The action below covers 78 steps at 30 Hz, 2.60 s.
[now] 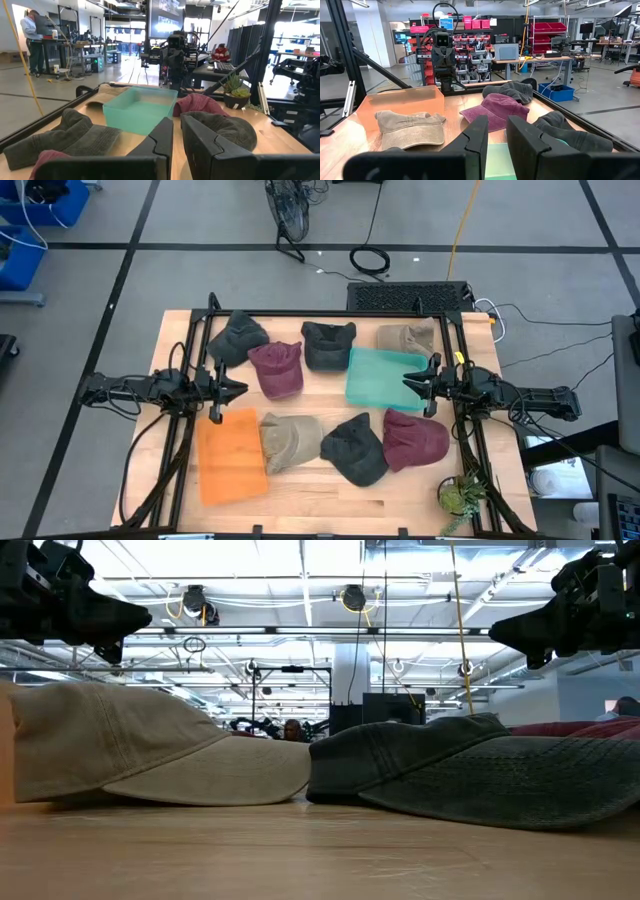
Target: Pick & Place hat
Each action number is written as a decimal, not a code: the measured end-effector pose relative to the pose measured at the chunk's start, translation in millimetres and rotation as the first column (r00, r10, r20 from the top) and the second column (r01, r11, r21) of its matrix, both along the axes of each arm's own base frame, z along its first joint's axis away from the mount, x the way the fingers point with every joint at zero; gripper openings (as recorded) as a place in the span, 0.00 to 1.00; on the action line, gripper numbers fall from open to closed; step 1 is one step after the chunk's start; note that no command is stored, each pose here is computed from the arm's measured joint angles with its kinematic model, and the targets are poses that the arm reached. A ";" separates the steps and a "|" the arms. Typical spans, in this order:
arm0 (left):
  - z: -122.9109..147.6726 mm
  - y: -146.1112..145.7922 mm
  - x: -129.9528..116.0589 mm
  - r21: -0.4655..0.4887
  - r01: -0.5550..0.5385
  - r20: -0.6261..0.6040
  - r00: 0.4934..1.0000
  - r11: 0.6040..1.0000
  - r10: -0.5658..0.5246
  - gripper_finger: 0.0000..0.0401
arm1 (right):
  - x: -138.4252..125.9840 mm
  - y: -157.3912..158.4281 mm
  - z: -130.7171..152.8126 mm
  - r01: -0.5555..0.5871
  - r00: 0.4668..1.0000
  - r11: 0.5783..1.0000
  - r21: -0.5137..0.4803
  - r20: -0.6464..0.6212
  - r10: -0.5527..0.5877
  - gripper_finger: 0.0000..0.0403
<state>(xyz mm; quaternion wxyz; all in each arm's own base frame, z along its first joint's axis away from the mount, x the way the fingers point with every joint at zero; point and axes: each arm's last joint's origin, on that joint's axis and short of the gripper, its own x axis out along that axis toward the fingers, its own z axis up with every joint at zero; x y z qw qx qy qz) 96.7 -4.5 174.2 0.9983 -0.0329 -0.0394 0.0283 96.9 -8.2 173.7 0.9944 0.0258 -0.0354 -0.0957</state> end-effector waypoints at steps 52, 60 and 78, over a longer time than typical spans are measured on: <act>0.0 0.0 0.0 0.000 0.000 0.000 1.000 1.000 0.000 0.12 | 0.0 0.0 -0.1 0.000 1.000 1.000 -0.011 -0.003 0.000 0.15; 2.6 0.2 -0.3 -0.003 -0.007 0.026 1.000 1.000 0.007 0.12 | 0.0 0.0 0.8 0.002 1.000 1.000 -0.018 0.004 -0.002 0.15; 15.2 1.3 -2.5 -0.023 -0.034 0.158 0.987 0.999 0.037 0.12 | -1.4 0.1 11.3 0.022 0.995 0.992 -0.125 0.096 -0.010 0.15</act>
